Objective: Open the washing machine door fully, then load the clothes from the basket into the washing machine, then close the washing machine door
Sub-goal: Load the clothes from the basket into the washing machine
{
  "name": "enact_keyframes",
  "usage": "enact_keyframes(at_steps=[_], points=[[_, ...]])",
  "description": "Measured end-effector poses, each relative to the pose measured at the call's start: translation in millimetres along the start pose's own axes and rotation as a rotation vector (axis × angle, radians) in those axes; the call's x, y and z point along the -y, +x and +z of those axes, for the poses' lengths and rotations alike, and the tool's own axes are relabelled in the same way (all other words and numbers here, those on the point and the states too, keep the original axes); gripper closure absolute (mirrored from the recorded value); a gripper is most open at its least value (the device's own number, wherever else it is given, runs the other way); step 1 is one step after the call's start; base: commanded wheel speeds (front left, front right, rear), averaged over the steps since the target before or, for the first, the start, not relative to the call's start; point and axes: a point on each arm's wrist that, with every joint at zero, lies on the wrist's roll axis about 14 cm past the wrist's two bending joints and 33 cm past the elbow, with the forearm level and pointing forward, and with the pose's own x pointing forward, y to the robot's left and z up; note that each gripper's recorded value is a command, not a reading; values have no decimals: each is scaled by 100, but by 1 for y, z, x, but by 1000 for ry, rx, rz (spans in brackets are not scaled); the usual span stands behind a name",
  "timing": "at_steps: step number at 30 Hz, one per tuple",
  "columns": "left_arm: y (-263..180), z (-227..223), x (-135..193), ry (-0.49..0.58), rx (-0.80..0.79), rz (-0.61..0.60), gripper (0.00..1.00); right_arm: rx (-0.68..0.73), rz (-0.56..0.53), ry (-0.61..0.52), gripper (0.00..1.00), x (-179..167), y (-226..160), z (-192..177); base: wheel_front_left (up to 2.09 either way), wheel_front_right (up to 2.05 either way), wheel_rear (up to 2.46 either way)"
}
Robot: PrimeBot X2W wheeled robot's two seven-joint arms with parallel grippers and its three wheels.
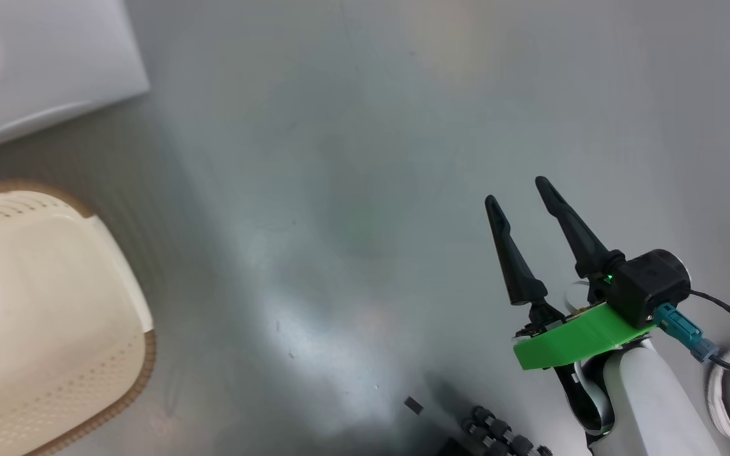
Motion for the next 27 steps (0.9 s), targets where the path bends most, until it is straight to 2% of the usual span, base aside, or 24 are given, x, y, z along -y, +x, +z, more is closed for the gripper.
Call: enact_keyframes(at_steps=[10,15,27], points=[[-46,1,23,1,-55,-71,0,65,22,-39,0,-7,-7,25,0,0,0],[-76,3,36,-42,-80,-96,0,85,42,-47,0,-14,-14,32,0,0,0],[-164,21,43,-45,-97,-136,0,154,91,-43,0,-32,-31,56,0,0,0]])
